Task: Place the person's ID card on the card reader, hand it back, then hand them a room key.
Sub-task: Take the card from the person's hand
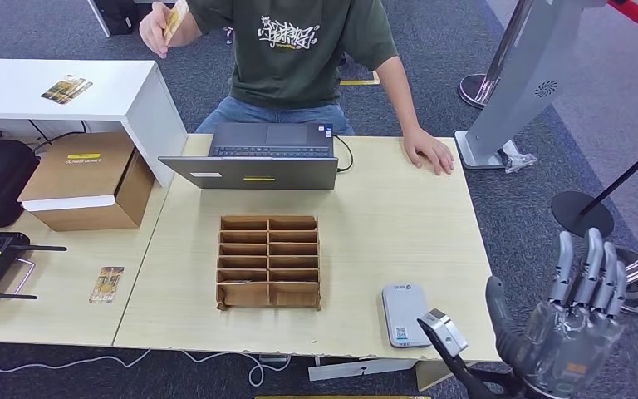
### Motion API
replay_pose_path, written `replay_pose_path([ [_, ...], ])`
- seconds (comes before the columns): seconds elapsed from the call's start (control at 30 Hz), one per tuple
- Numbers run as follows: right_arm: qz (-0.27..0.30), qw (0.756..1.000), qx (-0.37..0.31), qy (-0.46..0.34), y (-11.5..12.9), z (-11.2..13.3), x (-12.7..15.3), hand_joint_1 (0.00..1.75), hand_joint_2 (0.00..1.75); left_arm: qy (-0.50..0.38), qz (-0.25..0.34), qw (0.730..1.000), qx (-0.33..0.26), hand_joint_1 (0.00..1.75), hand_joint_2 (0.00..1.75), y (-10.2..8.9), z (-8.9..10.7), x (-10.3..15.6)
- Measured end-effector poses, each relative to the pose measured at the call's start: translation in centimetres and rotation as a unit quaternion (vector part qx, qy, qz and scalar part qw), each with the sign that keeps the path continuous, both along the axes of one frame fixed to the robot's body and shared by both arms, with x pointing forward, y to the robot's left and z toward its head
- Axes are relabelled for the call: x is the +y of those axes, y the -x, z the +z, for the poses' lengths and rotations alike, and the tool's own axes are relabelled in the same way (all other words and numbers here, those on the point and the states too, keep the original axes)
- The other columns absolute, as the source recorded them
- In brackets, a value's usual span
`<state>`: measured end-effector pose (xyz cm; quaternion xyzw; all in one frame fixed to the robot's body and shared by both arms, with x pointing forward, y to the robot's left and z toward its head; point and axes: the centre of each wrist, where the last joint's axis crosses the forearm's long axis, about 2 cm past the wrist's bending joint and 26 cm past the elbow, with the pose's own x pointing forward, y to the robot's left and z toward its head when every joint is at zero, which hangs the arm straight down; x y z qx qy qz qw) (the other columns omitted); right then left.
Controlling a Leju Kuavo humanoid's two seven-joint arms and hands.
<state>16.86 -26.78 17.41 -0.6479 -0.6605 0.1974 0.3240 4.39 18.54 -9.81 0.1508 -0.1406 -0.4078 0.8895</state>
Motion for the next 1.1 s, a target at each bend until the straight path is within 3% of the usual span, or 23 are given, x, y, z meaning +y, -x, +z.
replay_pose_path([
  [0.9, 0.012, 0.999, -0.011, -0.029, -0.6, 0.6, 1.5, 0.0, 1.75, 0.005, -0.002, 1.0, -0.006, 0.0, 0.0, 0.0, 0.0, 0.0],
  [1.1, 0.014, 0.998, -0.032, -0.047, -2.1, 1.4, 2.1, 0.0, 1.75, 0.009, -0.007, 1.0, -0.012, 0.0, 0.0, 0.0, 0.0, 0.1],
])
